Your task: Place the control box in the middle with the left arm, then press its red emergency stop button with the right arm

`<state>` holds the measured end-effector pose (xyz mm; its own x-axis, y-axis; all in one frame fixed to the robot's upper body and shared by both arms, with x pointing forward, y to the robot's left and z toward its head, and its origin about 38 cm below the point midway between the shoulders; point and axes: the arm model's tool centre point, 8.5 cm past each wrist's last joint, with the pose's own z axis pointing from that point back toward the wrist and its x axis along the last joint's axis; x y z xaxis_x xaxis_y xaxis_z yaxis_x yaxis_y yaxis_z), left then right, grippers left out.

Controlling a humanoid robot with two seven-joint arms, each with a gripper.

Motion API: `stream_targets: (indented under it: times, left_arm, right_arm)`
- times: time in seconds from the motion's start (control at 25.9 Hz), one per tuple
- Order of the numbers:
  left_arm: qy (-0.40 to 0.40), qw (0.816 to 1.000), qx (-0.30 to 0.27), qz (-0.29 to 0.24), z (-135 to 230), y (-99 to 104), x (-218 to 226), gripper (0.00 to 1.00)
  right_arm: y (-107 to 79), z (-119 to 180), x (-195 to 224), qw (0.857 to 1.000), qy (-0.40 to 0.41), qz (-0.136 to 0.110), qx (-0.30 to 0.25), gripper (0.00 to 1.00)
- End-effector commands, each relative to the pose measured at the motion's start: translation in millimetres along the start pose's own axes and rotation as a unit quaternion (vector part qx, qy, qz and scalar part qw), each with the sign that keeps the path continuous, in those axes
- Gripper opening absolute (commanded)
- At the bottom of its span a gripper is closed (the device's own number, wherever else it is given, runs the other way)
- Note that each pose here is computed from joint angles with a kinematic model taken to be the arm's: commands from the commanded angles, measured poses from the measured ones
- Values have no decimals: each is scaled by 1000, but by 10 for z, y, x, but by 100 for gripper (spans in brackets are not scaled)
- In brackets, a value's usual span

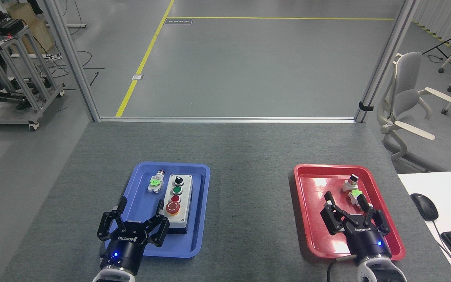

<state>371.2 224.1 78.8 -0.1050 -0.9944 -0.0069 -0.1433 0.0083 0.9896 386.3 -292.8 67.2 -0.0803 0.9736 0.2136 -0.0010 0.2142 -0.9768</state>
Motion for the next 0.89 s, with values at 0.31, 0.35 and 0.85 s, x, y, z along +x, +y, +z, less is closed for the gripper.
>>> stream_targets:
  times: [0.31, 0.35, 0.85]
  left_arm:
    - [-4, 1000, 0, 2, 7, -9, 11, 99]
    - [-5, 1000, 0, 2, 6, -6, 11, 99]
    - [-7, 1000, 3, -2, -4, 32, -1, 99]
  right_arm:
    - [-49, 15, -183, 995, 93, -5, -26, 99]
    - [-45, 16, -187, 995, 94, -5, -26, 99]
    - [16, 5, -233, 991, 94, 97, 2, 99]
